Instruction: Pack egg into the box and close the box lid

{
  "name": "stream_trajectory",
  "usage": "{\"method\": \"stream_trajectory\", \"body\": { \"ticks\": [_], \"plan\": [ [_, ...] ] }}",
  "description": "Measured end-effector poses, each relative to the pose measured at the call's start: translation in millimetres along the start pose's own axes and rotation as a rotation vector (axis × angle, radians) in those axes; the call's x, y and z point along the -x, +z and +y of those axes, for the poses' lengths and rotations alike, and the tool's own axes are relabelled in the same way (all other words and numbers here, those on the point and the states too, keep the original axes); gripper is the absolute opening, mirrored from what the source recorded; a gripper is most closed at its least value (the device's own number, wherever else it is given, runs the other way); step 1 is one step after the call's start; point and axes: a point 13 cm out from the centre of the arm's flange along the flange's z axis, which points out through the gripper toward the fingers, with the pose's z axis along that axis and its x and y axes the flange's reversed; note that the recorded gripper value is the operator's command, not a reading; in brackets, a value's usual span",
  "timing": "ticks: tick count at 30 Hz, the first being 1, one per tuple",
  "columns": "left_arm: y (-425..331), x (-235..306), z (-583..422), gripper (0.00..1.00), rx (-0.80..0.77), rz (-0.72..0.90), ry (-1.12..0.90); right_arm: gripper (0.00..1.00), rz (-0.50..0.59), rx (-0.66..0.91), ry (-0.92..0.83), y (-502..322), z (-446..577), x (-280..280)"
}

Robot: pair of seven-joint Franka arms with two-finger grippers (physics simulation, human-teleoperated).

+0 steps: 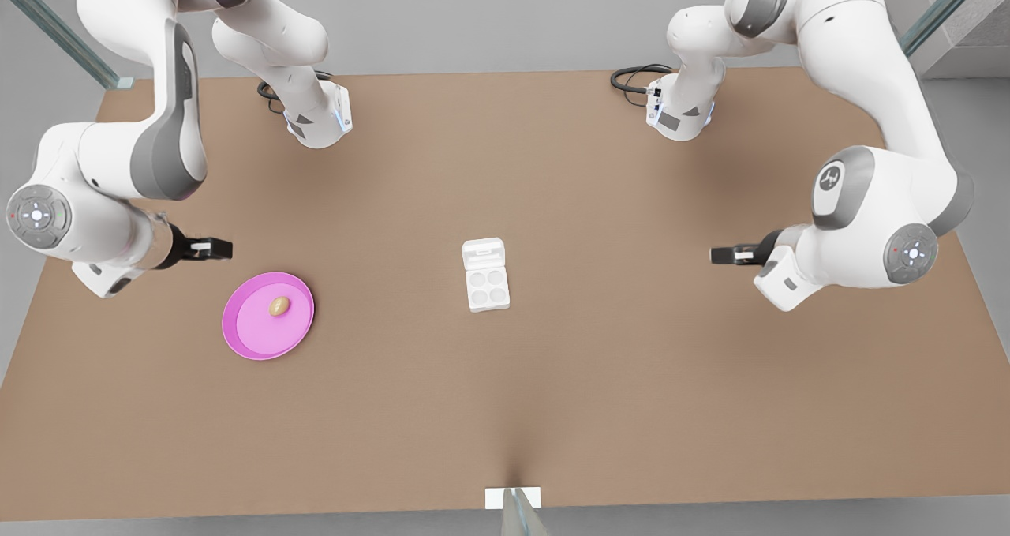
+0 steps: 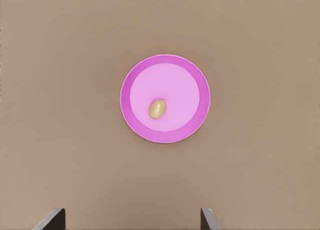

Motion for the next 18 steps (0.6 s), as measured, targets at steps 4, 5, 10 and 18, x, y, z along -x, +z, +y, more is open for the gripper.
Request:
{"method": "stream_trajectory", "body": {
  "ticks": [4,5,10,18],
  "plan": [
    [-2,15,-13,1.0,-0.008,-0.063,-0.045,1.0,-0.031,-0.004,-0.011,2,4,13],
    [-2,17,-14,1.0,-0.007,-0.074,-0.057,1.0,-0.037,-0.004,-0.014,3,5,16],
    [-6,25,-6,1.0,-0.013,-0.103,-0.109,1.0,0.025,0.015,-0.028,80,10,62],
    [8,21,0,1.0,0.004,-0.049,-0.064,1.0,0.089,-0.004,-0.163,243,72,71]
  ]
}}
